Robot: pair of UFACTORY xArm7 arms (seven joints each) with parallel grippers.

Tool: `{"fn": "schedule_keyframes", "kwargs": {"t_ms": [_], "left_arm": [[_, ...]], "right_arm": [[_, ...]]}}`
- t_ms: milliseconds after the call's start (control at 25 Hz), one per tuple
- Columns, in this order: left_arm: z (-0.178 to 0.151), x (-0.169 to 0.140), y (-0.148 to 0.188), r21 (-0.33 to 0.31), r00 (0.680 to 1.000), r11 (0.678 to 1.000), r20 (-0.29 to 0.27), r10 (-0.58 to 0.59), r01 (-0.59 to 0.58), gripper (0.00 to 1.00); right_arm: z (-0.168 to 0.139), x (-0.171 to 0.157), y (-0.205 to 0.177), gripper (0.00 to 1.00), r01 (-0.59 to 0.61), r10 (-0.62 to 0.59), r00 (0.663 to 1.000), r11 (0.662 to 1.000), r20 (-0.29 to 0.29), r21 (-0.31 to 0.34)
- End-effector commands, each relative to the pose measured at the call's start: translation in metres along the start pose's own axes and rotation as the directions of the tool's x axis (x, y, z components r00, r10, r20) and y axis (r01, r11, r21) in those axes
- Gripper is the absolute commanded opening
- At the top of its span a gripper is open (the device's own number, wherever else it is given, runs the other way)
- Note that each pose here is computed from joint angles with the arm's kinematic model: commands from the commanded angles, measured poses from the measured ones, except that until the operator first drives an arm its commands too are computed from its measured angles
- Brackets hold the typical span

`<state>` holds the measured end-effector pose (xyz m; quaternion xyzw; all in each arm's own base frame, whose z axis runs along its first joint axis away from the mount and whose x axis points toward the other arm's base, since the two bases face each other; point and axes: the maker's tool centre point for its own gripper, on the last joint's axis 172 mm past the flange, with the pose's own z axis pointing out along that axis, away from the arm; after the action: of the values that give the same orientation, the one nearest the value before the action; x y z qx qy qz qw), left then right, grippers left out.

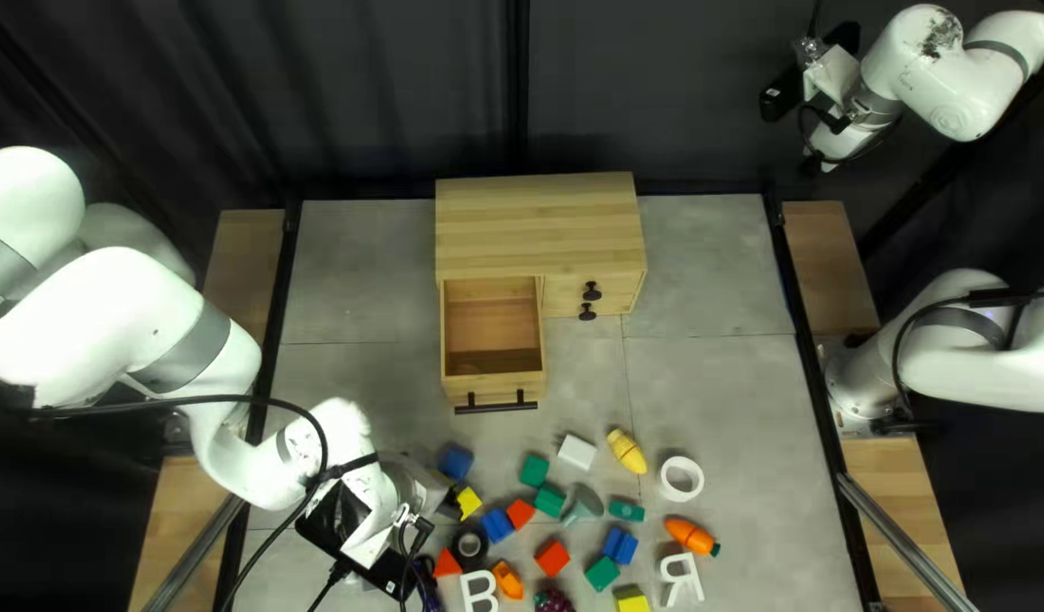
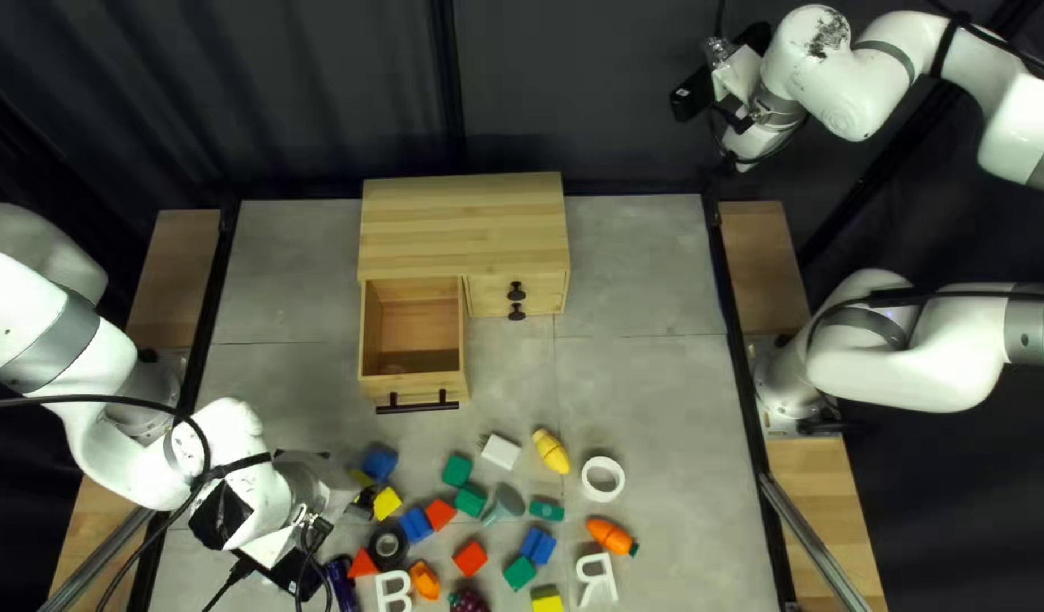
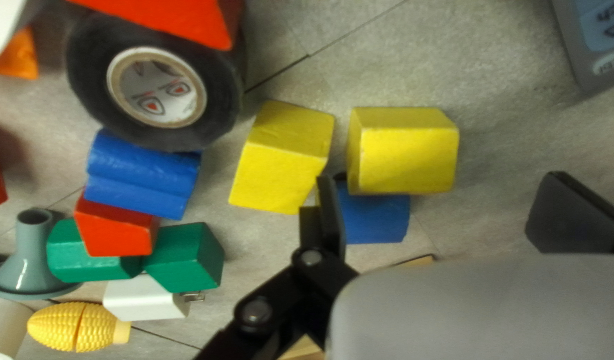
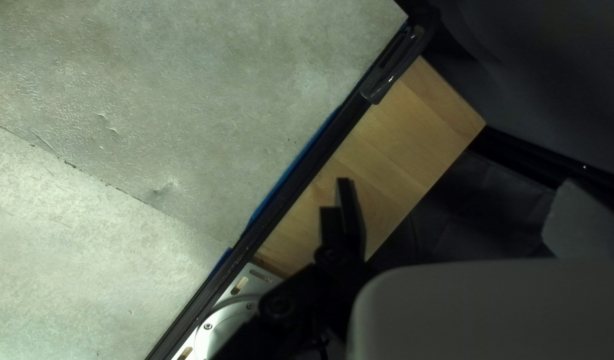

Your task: Open drawers and place objects into drawer and close

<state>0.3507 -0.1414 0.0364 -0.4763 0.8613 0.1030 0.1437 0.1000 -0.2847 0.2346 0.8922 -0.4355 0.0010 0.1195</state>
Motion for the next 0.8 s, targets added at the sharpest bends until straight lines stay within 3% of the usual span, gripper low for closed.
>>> {"fn": "schedule_keyframes", "kwargs": {"t_ms": [40,480,800], "left_arm": [[0.000,0.001,0.001,0.001,1.000,1.000,0.000,0.001,-0.001,0.00],[-0.038,-0.016,0.010,-0.008,0.998,0.999,0.022,-0.053,0.053,0.00],[-0.080,-0.062,0.001,-0.038,0.977,0.976,0.023,-0.214,0.215,0.00]], "right_arm": [[0.000,0.000,0.000,1.00,0.000,0.000,1.000,1.000,0.000,0.000],[0.000,0.000,0.000,1.00,0.000,0.000,1.000,1.000,0.000,0.000],[0.000,0.000,0.000,1.00,0.000,0.000,1.000,1.000,0.000,0.000]]}}
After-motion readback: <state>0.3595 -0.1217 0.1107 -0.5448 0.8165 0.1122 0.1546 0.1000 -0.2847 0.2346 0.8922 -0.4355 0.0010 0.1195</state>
